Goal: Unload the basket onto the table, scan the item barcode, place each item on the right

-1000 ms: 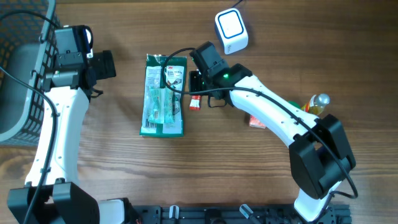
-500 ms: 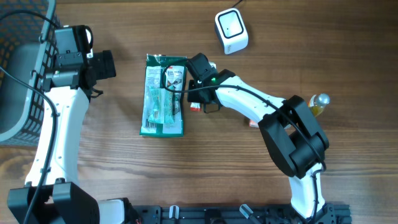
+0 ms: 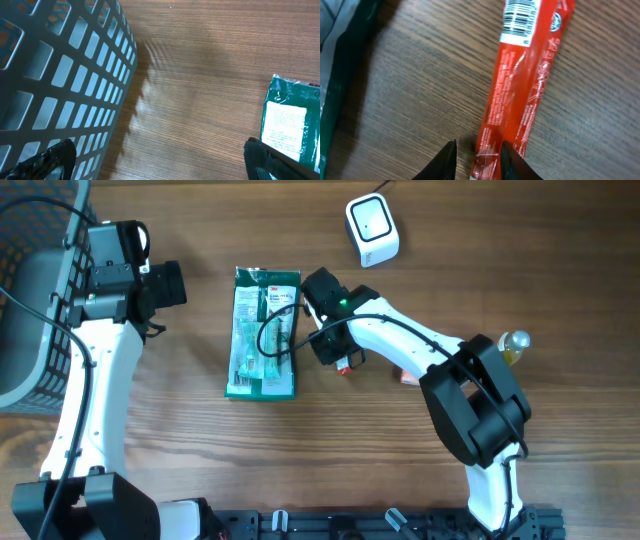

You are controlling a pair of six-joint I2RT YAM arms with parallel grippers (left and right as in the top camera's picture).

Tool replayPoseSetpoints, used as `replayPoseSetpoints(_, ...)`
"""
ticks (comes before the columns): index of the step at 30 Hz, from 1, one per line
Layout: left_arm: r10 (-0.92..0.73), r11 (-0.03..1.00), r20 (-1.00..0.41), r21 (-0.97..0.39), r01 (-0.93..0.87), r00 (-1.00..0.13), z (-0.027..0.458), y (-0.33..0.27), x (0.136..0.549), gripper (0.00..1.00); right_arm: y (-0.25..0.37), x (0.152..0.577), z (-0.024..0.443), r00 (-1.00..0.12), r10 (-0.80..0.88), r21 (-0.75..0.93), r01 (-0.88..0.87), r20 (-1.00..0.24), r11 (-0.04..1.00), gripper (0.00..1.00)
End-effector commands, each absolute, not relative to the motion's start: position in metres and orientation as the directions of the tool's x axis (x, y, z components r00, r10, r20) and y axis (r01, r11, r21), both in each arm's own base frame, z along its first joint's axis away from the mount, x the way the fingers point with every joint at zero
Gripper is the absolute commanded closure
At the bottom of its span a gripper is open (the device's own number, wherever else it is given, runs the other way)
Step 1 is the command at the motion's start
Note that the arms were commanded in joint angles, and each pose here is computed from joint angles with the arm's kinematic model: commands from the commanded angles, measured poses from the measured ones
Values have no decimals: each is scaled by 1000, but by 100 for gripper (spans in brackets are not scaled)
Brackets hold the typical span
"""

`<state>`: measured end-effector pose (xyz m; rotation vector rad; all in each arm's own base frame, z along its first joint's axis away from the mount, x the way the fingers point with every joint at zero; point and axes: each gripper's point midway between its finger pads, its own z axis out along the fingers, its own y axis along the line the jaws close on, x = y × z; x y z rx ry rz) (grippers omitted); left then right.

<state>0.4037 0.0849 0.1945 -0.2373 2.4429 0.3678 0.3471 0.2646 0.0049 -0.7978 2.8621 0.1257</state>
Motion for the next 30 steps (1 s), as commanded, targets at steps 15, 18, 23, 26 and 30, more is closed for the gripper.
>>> replayPoseSetpoints(15,-70,944,-632,208,-256,-772,196,85,404,0,248,385,38,-874,-364,-69,-361,-321,930,70)
replayPoseSetpoints(18,-70,944,-632,208,-256,-772,196,85,404,0,230,359,29,-922,-330,-86,-319,-203,944,69)
replayPoseSetpoints(23,-70,944,-632,208,-256,-772,196,85,404,0,227,341,20,-939,-319,-55,-314,-132,948,70)
replayPoseSetpoints(26,-70,944,-632,208,-256,-772,196,85,404,0,237,333,19,-940,-323,15,-326,-110,945,70)
replayPoseSetpoints(30,-70,944,-632,208,-256,-772,196,85,404,0,239,329,19,-942,-323,30,-327,-94,945,70)
